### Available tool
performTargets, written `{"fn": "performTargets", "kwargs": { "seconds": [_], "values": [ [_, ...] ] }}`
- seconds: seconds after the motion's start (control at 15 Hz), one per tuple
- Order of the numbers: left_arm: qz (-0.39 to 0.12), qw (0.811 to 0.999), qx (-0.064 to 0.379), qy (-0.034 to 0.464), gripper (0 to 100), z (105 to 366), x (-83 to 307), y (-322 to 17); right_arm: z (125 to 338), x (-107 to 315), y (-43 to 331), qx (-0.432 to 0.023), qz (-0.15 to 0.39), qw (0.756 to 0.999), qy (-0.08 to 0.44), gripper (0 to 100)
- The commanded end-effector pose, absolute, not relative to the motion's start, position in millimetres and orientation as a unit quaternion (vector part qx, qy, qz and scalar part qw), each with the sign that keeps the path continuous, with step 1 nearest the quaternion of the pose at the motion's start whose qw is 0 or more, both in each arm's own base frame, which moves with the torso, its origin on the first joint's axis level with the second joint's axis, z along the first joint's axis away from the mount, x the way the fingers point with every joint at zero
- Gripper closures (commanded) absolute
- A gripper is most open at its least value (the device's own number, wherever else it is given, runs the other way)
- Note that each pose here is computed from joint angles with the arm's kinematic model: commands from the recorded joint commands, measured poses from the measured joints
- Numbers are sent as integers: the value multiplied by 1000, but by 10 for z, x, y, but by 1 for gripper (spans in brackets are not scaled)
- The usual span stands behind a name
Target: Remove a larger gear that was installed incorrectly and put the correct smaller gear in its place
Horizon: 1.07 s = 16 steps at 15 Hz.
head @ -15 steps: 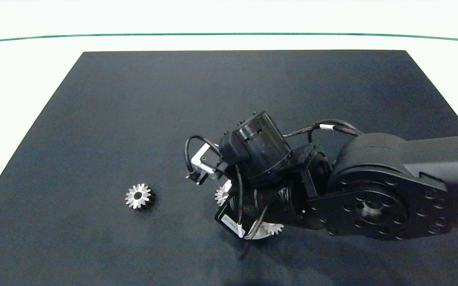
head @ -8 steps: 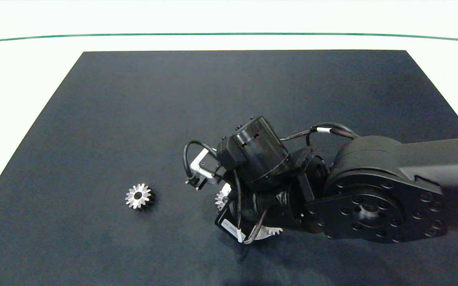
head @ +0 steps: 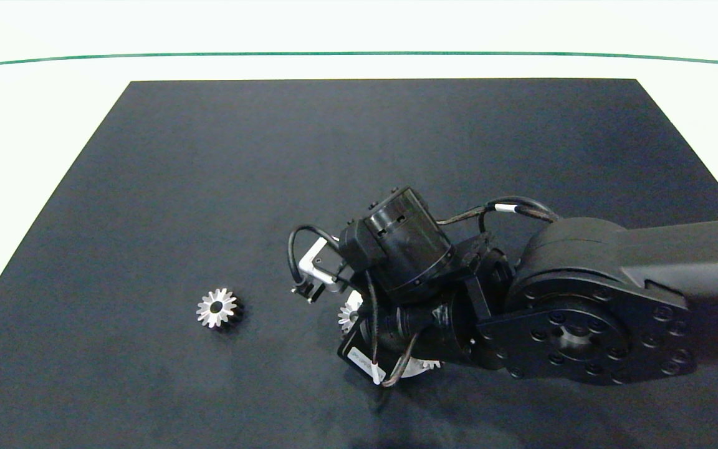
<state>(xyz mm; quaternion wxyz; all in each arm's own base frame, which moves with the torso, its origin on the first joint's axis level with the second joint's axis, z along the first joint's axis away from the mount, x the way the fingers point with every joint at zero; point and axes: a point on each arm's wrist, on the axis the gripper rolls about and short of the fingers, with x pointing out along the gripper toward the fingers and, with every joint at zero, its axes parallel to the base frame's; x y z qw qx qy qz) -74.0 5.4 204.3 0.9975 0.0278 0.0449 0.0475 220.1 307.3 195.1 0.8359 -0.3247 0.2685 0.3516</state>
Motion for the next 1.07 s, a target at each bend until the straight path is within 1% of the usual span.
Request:
{"fn": "performTargets", "kwargs": {
  "seconds": [0.07,0.4,0.53,0.73,0.87,0.93,1.0,1.07],
  "values": [
    [48,997,28,46,0,2037,-745,55,1955,2193,3070,-326,351,836,268,0],
    [48,997,28,46,0,2033,-743,55,2002,2186,3039,-321,350,839,265,0],
    [48,997,28,49,0,2028,-735,54,2101,2150,2958,-309,347,847,260,0],
    [49,997,29,50,0,2026,-730,53,2330,2010,2727,-278,298,878,252,0],
    [49,997,29,48,0,2022,-739,52,2572,1859,2492,-247,268,899,241,0],
    [50,997,28,47,0,2021,-743,51,2654,1808,2412,-233,255,908,237,0],
    [52,997,28,46,0,2019,-749,49,2792,1713,2242,-206,224,926,224,0],
    [53,997,28,43,0,2006,-760,47,2848,1669,2094,-194,194,937,217,0]
  ]
}}
